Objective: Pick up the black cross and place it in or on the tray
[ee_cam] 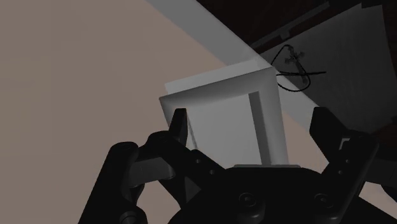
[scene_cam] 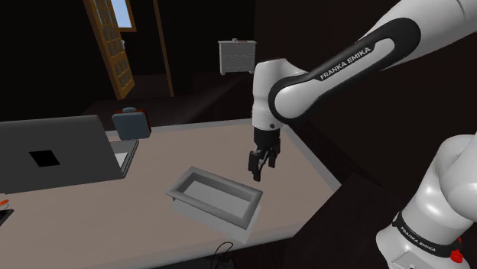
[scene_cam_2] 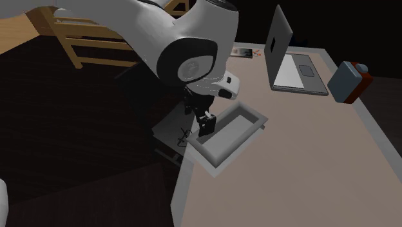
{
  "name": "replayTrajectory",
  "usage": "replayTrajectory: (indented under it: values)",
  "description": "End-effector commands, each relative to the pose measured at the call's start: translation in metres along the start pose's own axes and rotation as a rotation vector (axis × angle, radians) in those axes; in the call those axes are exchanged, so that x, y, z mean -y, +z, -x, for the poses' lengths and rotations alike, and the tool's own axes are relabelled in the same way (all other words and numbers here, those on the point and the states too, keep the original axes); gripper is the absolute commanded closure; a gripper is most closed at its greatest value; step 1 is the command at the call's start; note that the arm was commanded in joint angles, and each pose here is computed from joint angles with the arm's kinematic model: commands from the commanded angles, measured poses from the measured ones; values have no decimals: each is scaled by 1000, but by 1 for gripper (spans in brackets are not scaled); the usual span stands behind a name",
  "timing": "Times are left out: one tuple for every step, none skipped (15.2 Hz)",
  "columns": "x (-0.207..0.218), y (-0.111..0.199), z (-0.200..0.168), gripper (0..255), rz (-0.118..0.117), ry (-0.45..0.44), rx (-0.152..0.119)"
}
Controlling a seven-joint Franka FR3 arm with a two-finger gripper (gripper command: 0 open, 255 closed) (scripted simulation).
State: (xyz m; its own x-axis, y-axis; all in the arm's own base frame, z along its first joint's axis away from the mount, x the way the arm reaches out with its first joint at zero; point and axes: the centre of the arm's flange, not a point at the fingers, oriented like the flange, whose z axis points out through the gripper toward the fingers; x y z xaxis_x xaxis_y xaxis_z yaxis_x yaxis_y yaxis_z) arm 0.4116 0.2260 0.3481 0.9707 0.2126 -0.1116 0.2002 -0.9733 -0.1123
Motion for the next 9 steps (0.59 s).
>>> replayTrajectory:
  values:
    - [12,20,-17,0,-11,-11,4]
    - [19,29,-24,0,-16,-17,7]
    - [25,38,-30,0,-21,-23,9]
    - [32,47,-36,0,-27,-28,11]
    - [39,57,-43,0,-32,-34,14]
    - [46,66,-49,0,-37,-40,16]
    - [52,75,-55,0,-42,-45,19]
    - [59,84,-61,0,-47,-51,21]
    - [67,93,-67,0,-52,-57,24]
